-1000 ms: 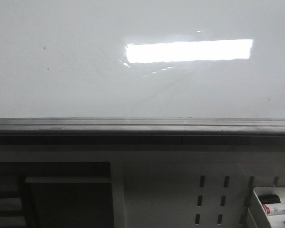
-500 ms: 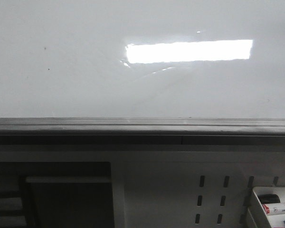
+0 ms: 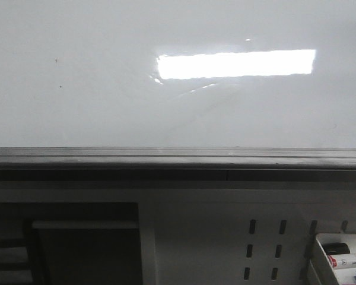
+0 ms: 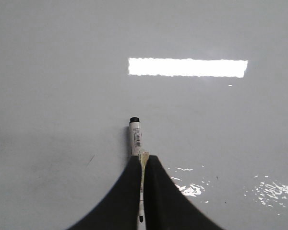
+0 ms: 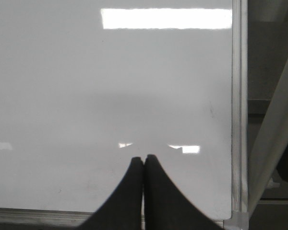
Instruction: Write number 4 on whiteboard
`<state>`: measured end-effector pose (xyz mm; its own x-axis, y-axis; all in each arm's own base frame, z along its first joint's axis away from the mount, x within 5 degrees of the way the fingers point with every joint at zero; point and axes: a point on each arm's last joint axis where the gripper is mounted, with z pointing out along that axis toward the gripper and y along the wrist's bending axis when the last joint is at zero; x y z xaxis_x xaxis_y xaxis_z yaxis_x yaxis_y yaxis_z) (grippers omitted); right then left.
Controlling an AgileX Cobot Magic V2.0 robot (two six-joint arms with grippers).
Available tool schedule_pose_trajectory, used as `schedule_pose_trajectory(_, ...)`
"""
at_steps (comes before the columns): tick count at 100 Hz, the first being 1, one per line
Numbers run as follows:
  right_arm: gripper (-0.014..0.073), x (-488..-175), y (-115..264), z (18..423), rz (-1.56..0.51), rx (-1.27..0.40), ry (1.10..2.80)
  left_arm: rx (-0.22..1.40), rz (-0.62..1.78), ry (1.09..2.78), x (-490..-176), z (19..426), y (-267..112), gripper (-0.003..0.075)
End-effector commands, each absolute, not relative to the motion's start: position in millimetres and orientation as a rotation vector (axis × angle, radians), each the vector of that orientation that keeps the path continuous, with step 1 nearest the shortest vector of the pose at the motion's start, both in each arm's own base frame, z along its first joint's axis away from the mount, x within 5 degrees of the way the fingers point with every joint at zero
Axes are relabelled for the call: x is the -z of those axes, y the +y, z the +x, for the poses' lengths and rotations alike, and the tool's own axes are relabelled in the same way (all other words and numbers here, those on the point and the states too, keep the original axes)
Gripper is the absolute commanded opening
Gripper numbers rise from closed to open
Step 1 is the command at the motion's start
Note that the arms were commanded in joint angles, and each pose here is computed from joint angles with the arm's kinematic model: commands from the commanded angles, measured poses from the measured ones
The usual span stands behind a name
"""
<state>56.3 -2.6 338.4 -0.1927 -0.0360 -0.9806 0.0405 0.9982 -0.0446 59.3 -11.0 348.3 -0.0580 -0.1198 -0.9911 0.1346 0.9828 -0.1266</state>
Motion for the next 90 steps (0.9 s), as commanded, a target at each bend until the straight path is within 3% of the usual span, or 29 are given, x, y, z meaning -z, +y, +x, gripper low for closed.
schedule_pose_trajectory(1, -0.0069, -354.1, -2.9, 57.6, -0.001, 0.082, 1.681, 0.214, -0.005, 1.536, -363.2, 60.0, -10.2, -0.002)
schedule_pose_trajectory(12, -0.0049, -354.1, -2.9, 57.6, 0.0, 0.08, 1.681, 0.21, -0.003, 1.534, -363.4, 60.0, -10.0, -0.0014)
schedule_pose_trajectory(17, 0.0, -354.4, -2.9, 57.6, 0.0, 0.081, 1.677, 0.205, -0.001, 1.532, -363.5, 60.0, -9.8, 0.0027)
schedule_pose_trajectory(24, 0.0134, -354.4, -2.9, 57.6, 0.0, 0.081, 1.677, 0.199, 0.002, 1.532, -363.5, 60.0, -9.6, 0.016)
schedule_pose_trajectory(36, 0.0395, -354.4, -3.1, 57.6, -0.001, 0.085, 1.677, 0.197, 0.003, 1.532, -363.5, 60.0, -9.6, 0.0465)
schedule_pose_trajectory(42, 0.047, -354.4, -3.1, 57.6, -0.001, 0.085, 1.677, 0.204, -0.001, 1.532, -363.5, 60.0, -9.8, 0.0537)
schedule_pose_trajectory(90, 0.0491, -354.7, -3.1, 57.6, -0.001, 0.085, 1.674, 0.227, -0.016, 1.539, -362.5, 65.1, -10.5, 0.0545)
